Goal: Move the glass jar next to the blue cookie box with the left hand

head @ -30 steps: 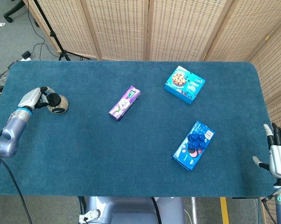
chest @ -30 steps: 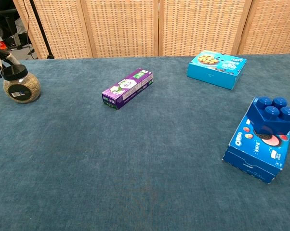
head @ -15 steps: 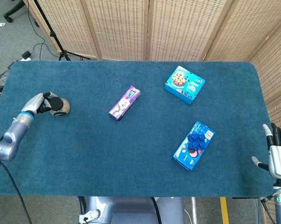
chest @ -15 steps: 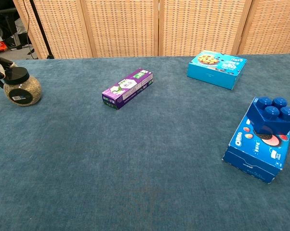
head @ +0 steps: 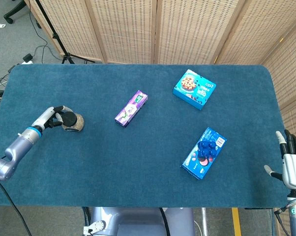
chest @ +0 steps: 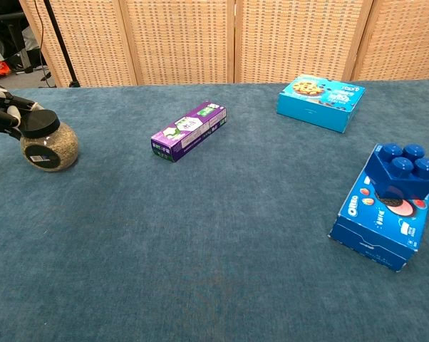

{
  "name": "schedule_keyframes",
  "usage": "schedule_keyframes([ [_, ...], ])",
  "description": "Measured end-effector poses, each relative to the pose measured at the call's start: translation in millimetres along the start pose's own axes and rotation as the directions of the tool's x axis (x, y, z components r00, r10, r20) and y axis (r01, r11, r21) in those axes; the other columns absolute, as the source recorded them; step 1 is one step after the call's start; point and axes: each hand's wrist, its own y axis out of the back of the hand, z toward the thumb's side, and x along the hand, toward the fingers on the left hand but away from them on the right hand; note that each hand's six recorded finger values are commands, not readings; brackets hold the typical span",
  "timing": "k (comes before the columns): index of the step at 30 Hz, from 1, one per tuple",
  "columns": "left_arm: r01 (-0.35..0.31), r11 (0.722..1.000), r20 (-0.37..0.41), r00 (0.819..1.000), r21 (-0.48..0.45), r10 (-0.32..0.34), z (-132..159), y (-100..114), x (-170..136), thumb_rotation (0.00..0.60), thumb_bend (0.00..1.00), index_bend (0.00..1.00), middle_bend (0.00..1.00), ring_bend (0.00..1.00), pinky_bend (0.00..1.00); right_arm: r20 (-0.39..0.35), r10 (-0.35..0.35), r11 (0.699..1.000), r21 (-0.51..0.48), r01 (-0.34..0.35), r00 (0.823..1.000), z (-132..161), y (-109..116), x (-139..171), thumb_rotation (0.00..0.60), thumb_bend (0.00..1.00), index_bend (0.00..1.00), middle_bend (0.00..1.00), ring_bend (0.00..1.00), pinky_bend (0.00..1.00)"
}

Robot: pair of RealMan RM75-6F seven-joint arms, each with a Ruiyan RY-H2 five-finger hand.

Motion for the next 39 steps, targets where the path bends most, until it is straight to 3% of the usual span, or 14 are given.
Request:
schedule_keyframes([
  [11, 0.09, 0.992, 0.108, 0.991, -0.084, -0.081, 19.8, -40.4, -7.9, 0.6, 1.0, 0.35, 0.25, 0.24, 0.36, 0.001, -0.006, 1.0, -0.012, 0.006, 1.0, -0.6, 3.8, 1.4, 0.6, 0.0, 0.0, 0.0, 0.0, 0.0],
  [19, 0.115, 0.979, 0.162, 0.983, -0.169, -0.088, 32.0, -68.5, -5.0, 0.6, 1.0, 0.35, 0.25, 0.24, 0.36, 0.003, -0.009, 1.0, -0.017, 0.009, 1.0, -1.2, 5.6, 1.7, 0.6, 0.0, 0.0, 0.0, 0.0, 0.0],
  [32, 0.23, 0.95, 0.256, 0.951, -0.209, -0.174, 72.6, -137.5, -3.3, 0.6, 1.0, 0.35, 0.25, 0.24, 0.36, 0.004, -0.016, 1.0, -0.024, 0.016, 1.0, -2.4, 8.8, 2.1, 0.6, 0.0, 0.0, 0.0, 0.0, 0.0],
  [39, 0.27, 0.936, 0.29, 0.936, -0.225, -0.2, 94.7, -163.7, -1.8, 0.6, 1.0, 0.35, 0.25, 0.24, 0.36, 0.004, -0.016, 1.0, -0.024, 0.017, 1.0, -2.5, 9.5, 2.2, 0.6, 0.0, 0.0, 0.0, 0.0, 0.0],
])
